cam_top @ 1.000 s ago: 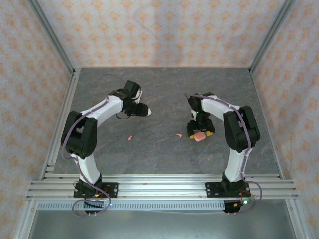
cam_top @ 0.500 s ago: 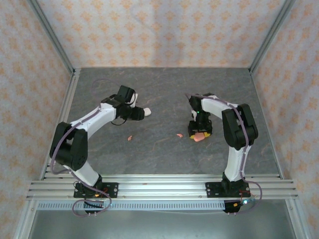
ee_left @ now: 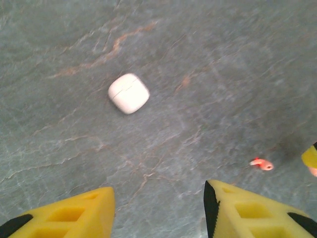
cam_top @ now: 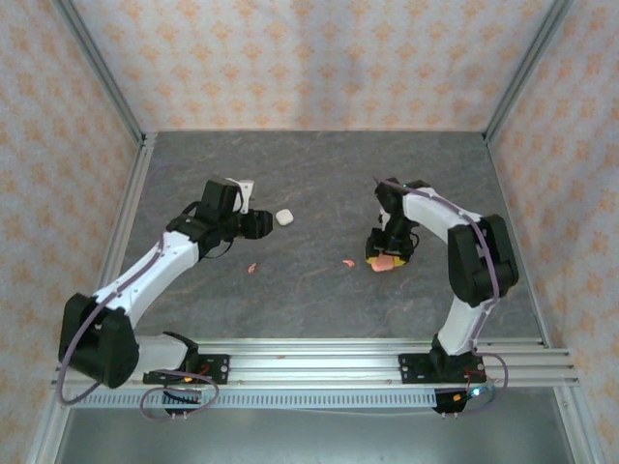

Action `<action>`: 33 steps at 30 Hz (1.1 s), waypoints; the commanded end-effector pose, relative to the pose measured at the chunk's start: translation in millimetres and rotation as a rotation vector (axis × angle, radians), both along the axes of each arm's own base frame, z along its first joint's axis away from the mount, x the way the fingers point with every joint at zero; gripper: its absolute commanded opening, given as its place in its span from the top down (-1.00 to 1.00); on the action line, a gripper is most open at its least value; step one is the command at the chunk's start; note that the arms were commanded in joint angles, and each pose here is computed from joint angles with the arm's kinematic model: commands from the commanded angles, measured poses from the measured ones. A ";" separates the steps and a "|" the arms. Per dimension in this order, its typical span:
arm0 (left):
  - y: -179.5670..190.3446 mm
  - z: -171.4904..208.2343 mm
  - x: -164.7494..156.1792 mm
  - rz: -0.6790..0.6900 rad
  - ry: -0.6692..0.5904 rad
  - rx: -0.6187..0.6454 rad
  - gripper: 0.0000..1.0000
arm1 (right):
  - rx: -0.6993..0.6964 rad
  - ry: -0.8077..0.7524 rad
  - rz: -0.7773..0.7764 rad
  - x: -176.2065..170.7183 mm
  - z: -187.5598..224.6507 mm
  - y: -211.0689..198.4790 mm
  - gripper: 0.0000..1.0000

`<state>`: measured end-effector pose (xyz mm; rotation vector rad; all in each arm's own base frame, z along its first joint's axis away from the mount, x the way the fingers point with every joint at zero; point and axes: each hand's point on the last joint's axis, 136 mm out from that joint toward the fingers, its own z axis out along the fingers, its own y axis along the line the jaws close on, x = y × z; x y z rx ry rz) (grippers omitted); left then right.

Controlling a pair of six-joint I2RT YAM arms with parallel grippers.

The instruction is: Insert wireless bluetooth earbuds into charging case

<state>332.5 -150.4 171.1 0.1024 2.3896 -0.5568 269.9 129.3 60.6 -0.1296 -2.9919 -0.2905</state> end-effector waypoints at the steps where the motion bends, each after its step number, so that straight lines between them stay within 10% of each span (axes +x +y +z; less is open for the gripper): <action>1: -22.1 34.6 -6.9 -0.054 -0.142 -0.099 0.02 | 0.122 -0.064 -0.088 1.5 34.7 16.4 -0.13; 13: -82.5 101.8 -61.5 -0.151 -0.499 -0.378 -0.24 | 0.471 -0.305 -0.228 2.7 151.8 67.8 -0.06; 33: -177.1 125.2 -76.7 -0.357 -0.536 -0.489 -0.19 | 0.732 -0.417 -0.300 -25.7 236.8 102.1 -0.01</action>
